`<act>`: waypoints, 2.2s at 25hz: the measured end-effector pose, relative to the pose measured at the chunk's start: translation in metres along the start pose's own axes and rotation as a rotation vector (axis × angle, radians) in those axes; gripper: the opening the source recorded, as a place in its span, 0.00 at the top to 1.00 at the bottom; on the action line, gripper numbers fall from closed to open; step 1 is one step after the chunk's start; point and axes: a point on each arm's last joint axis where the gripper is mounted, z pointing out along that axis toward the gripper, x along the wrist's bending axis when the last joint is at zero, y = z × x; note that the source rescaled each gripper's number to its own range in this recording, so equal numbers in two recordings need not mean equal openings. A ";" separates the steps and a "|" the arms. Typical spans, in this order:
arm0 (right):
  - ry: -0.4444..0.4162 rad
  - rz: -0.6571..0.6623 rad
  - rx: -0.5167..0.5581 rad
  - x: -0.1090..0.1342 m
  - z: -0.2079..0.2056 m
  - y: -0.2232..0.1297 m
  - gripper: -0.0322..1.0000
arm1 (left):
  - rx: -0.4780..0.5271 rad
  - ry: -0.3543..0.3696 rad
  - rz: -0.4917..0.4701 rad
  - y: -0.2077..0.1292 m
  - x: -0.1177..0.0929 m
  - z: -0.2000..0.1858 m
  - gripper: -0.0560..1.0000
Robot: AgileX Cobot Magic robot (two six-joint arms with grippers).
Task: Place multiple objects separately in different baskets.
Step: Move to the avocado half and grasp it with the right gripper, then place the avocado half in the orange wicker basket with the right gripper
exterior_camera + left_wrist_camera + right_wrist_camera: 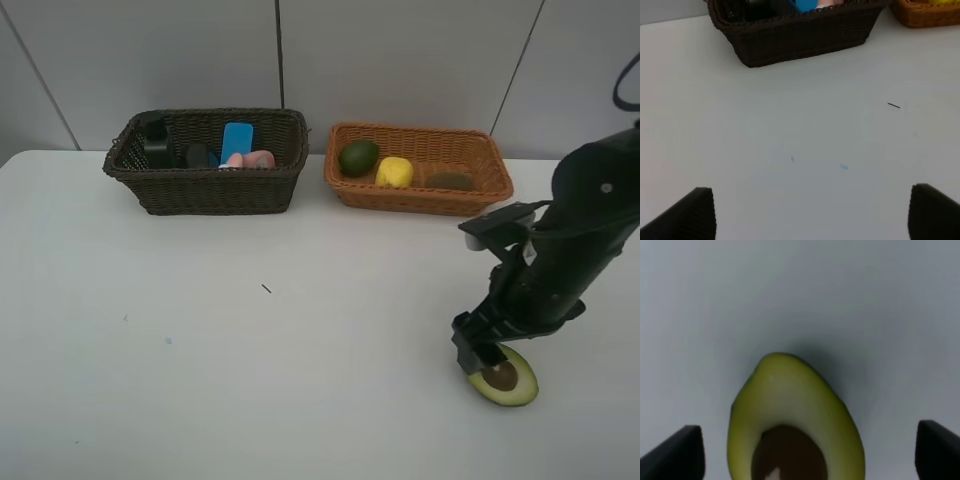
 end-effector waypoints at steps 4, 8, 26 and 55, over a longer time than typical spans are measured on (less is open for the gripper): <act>0.002 -0.003 0.026 0.001 0.008 0.001 0.00 | 0.000 0.000 0.000 0.000 0.000 0.000 0.01; 0.002 -0.008 0.018 0.001 0.008 0.002 0.00 | 0.000 0.000 0.000 0.000 0.000 0.000 0.01; 0.012 -0.021 0.137 0.003 0.040 0.002 0.00 | 0.000 0.000 0.000 0.000 0.000 0.000 0.01; -0.058 0.128 -0.258 -0.056 -0.082 0.114 0.46 | 0.000 0.000 0.000 0.000 0.000 0.000 0.01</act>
